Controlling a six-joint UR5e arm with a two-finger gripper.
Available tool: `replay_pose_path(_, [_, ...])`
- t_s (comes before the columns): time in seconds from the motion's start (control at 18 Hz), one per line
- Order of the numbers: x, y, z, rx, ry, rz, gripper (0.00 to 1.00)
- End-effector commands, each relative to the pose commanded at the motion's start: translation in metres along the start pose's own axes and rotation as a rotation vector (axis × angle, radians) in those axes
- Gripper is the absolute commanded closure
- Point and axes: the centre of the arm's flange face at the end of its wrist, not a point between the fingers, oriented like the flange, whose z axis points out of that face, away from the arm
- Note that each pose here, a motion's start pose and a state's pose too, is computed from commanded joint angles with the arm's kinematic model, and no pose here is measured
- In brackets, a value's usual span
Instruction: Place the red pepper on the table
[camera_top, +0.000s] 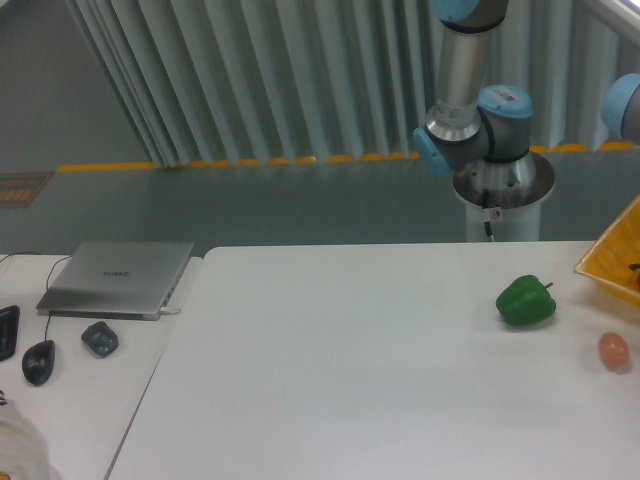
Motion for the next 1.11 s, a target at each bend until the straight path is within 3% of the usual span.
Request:
replay_pose_path(0.5, [0.013, -0.022, -0.007, -0.006, -0.006, 0.040, 0.00])
replay_pose_path(0.94, [0.038, -0.029, -0.042, -0.045, -0.084, 0.026, 0.00])
replay_pose_path(1.11, [0.042, -0.026, -0.033, -0.042, -0.063, 0.060, 0.00])
